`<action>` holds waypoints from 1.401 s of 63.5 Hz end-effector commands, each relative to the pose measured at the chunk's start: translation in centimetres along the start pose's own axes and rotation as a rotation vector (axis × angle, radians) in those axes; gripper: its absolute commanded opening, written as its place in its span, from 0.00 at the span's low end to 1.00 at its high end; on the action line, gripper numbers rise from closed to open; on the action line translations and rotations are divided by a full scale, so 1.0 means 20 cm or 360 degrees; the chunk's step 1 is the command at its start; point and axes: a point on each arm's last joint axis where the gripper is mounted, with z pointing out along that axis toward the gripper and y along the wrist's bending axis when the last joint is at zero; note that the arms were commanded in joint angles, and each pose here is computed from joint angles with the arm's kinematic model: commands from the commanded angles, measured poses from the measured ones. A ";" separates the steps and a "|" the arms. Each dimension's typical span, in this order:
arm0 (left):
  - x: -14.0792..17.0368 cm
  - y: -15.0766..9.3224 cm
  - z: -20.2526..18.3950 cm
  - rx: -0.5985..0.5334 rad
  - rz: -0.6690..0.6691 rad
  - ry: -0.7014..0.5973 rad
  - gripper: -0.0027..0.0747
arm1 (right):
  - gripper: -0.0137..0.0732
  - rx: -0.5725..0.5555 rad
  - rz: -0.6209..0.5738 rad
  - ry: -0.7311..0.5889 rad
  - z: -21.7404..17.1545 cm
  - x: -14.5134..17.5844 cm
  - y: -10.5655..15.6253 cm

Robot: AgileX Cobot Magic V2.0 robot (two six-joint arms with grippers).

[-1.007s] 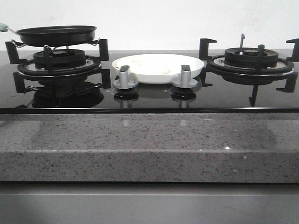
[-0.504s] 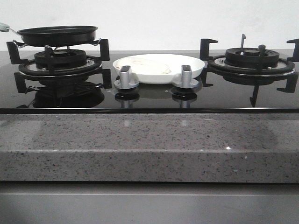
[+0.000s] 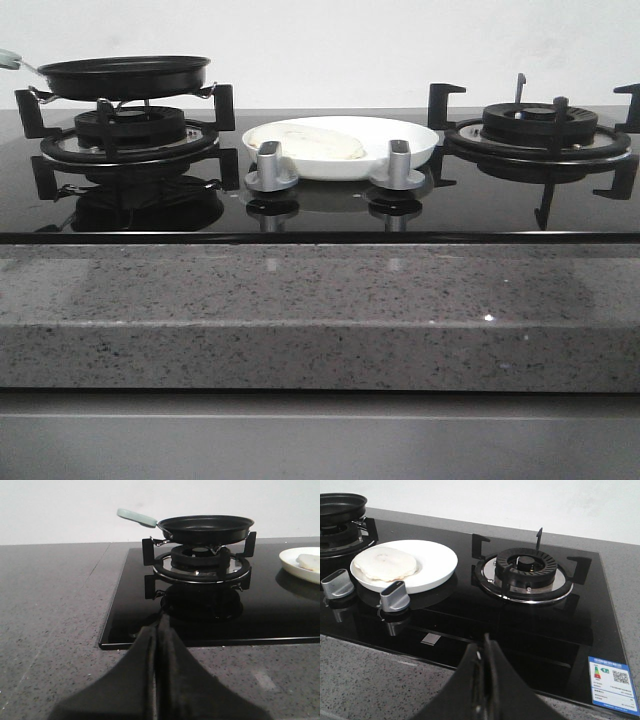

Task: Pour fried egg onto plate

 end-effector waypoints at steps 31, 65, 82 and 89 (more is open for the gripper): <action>-0.03 0.01 -0.01 -0.0082 -0.0050 -0.0134 0.01 | 0.04 0.0033 -0.0007 -0.0148 -0.01 -0.07 -0.01; -0.03 0.01 -0.01 -0.0082 -0.0050 -0.0134 0.01 | 0.04 0.0082 -0.0046 -0.0200 0.00 -0.05 -0.02; -0.03 0.01 -0.01 -0.0082 -0.0050 -0.0134 0.01 | 0.04 0.0263 -0.0001 -0.0345 -0.01 0.19 -0.06; -0.03 0.01 -0.01 -0.0082 -0.0050 -0.0134 0.01 | 0.04 0.0257 0.0146 -0.0356 -0.02 0.32 -0.06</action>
